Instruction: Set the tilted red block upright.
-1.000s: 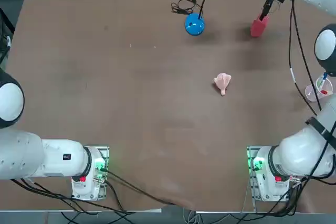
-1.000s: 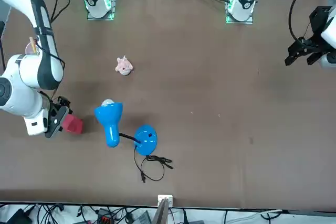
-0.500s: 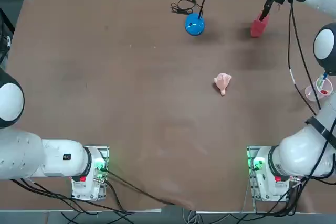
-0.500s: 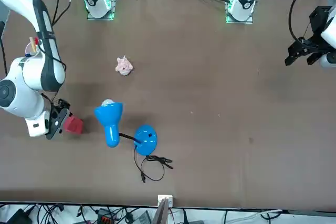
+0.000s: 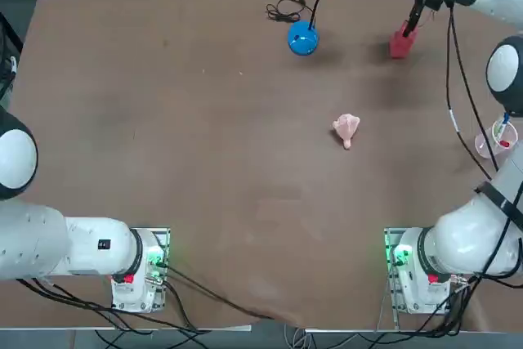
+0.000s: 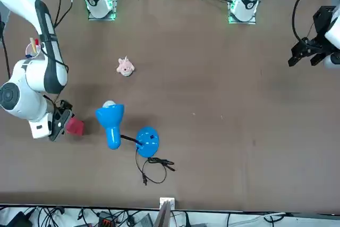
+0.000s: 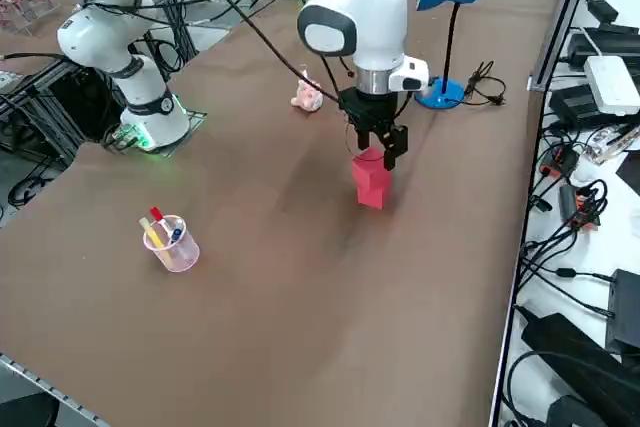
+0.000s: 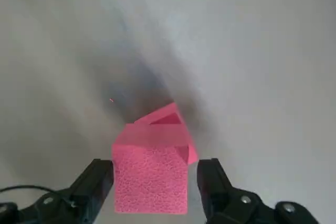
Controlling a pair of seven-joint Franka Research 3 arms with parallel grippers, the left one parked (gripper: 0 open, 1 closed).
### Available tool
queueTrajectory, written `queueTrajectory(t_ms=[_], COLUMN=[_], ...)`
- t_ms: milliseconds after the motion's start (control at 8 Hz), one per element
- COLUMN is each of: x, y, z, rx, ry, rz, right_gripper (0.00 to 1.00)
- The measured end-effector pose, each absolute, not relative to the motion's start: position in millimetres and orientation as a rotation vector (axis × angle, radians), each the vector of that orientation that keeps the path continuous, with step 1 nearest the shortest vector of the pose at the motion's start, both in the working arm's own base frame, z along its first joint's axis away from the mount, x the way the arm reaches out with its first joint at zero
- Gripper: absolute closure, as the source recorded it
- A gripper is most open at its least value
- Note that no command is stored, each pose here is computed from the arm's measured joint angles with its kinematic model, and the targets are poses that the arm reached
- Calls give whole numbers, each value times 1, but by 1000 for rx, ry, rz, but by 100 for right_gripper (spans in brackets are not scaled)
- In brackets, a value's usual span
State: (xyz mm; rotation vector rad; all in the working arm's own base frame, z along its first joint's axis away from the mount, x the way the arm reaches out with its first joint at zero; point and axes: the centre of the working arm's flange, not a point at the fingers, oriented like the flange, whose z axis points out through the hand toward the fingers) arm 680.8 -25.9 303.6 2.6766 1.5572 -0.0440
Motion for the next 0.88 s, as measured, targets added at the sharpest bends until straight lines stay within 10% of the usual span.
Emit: queueTrajectory(t_ms=[875], x=[679], y=[-26], z=[295], rx=[2680], ry=[1566], rz=[-63], right_gripper=[2])
